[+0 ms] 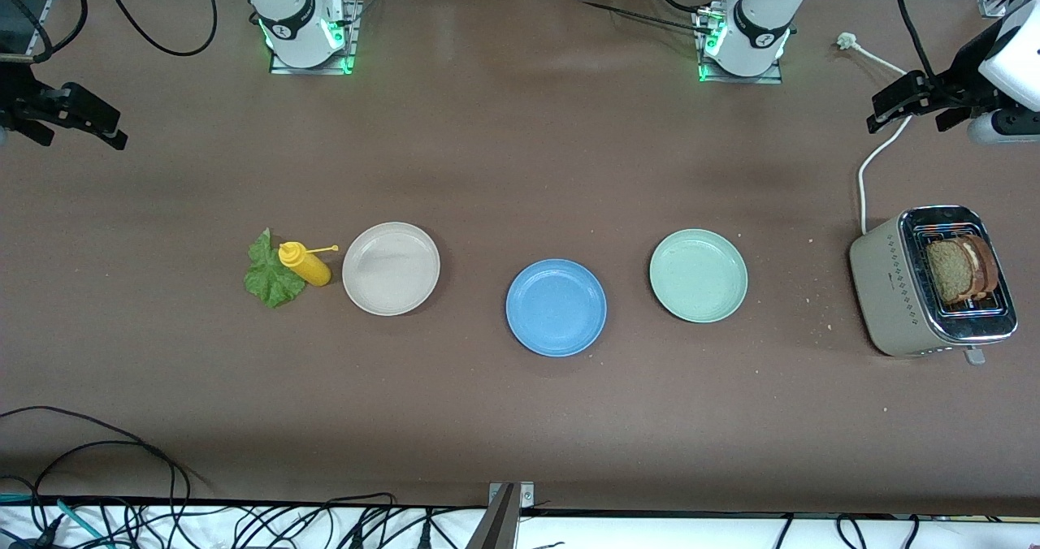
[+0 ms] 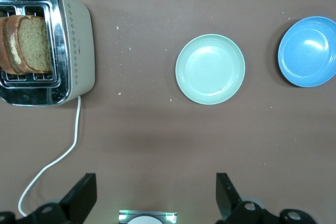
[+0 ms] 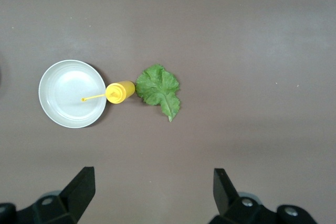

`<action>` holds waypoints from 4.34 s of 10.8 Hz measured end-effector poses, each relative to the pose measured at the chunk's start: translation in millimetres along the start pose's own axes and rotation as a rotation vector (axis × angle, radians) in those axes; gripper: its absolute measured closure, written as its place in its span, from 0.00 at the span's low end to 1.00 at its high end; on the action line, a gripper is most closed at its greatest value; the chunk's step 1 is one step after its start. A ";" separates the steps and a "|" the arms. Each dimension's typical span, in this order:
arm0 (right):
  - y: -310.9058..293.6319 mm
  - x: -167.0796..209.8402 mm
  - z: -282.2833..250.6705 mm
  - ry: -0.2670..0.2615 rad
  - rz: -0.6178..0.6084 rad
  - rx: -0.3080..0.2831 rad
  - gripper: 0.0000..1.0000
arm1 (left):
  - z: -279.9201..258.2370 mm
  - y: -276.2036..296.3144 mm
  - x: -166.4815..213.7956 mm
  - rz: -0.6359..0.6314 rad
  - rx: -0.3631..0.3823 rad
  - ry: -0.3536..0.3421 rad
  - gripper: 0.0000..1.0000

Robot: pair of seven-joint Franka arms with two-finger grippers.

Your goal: Make sandwich in blue plate with both arms

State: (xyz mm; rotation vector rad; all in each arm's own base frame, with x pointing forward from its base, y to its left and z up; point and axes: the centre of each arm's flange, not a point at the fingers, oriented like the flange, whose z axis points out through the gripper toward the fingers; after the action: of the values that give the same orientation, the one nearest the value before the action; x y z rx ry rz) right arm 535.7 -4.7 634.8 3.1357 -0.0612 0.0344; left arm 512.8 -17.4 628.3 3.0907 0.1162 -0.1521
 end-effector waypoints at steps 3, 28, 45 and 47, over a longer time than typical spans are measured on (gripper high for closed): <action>-7.5 -0.4 -0.1 -0.002 -0.013 0.000 0.00 | 0.0 0.0 0.0 0.000 0.000 0.000 0.00; -3.3 -0.6 1.9 -0.014 -0.005 -0.001 0.00 | 53.1 -62.7 43.1 -0.073 0.117 -0.095 0.00; -11.0 -2.2 2.8 -0.026 -0.019 -0.002 0.00 | 211.6 -188.0 151.9 0.015 0.157 -0.113 0.00; -10.7 -2.2 2.8 -0.026 -0.019 -0.002 0.00 | 219.5 -199.2 153.2 0.021 0.151 -0.116 0.00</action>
State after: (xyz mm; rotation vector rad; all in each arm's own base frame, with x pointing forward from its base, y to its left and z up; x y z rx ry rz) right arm 534.0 6.1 631.8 3.1349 -0.0321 -0.0064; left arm 628.3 181.5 386.6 3.2215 0.0706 -0.3545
